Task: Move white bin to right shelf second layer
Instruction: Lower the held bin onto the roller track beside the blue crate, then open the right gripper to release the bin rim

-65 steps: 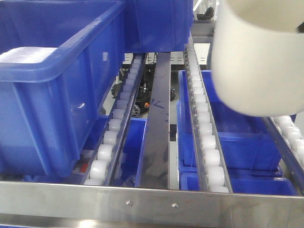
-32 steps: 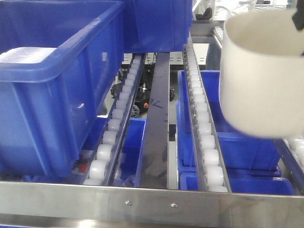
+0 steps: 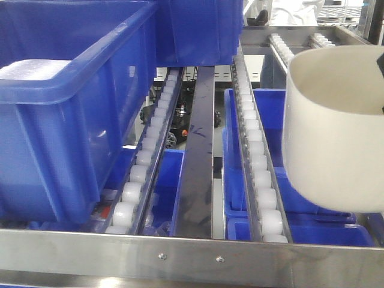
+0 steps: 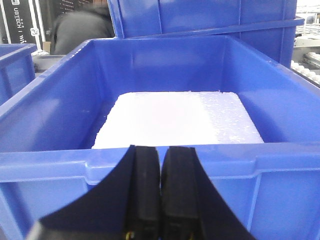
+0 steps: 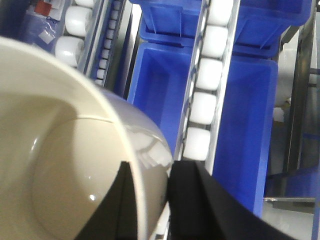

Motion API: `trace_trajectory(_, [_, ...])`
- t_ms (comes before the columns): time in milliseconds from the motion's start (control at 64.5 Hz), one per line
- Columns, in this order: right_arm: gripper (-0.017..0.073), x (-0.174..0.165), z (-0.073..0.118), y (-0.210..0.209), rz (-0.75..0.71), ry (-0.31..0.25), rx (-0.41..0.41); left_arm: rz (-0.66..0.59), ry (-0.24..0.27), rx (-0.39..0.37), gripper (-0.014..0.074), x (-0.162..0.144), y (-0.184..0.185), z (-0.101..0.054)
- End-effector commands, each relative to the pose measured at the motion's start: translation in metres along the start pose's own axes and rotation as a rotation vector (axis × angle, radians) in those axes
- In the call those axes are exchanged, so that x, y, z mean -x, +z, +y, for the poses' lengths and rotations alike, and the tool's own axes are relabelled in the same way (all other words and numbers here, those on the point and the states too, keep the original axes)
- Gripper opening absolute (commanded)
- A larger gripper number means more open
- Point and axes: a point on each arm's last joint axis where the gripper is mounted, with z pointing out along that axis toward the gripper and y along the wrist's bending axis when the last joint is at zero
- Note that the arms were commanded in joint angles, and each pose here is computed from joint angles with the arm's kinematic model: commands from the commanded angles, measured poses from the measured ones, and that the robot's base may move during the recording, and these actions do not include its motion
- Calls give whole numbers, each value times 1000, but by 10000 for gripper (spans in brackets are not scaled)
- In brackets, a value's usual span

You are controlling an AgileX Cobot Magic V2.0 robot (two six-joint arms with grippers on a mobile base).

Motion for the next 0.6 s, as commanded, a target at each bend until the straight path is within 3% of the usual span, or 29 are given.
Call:
trace_trajectory(0, [56, 14, 0, -9, -136, 8, 12, -67, -12, 8, 85, -3, -1, 1])
trace_trajectory(589, [56, 0, -2, 0, -158, 8, 12, -67, -12, 8, 85, -3, -1, 1])
